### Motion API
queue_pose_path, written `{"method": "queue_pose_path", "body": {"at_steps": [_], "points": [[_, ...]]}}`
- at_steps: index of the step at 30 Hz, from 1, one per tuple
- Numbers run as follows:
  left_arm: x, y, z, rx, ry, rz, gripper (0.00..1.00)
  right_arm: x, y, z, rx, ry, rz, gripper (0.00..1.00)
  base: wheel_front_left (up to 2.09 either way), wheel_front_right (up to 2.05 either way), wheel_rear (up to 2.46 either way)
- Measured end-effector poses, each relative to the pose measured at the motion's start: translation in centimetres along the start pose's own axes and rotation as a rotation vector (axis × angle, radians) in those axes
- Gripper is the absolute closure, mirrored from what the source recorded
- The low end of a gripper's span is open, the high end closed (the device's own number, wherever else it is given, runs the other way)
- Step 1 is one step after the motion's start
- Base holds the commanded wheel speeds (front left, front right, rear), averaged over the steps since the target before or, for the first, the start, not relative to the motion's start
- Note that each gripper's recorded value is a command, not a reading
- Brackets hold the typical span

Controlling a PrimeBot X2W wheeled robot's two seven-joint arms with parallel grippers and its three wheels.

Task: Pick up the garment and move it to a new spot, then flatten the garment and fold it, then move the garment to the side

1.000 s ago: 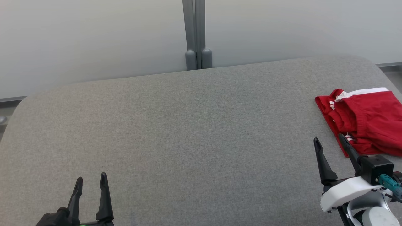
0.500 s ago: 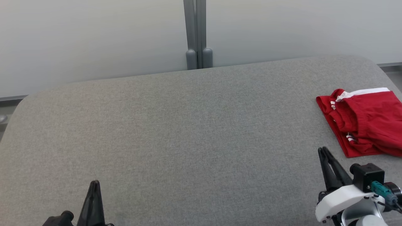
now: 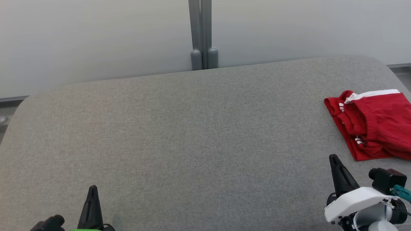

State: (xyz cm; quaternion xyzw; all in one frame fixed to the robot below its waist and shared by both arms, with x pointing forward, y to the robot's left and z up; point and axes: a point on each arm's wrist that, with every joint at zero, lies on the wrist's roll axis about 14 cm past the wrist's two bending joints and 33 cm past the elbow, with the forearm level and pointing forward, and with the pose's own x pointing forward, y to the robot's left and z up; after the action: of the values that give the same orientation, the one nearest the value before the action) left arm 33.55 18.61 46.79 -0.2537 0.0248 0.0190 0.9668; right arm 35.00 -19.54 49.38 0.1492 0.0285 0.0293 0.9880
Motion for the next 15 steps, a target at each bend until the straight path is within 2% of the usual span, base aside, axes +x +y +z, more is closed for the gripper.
{"method": "queue_pose_path", "body": {"at_steps": [15], "points": [[1.03, 0.35, 0.58, -0.209, 0.003, 0.03, 1.0, 0.68, -0.4, 0.3, 0.254, -0.011, -0.028, 1.0, 0.0, 0.0, 0.0]]}}
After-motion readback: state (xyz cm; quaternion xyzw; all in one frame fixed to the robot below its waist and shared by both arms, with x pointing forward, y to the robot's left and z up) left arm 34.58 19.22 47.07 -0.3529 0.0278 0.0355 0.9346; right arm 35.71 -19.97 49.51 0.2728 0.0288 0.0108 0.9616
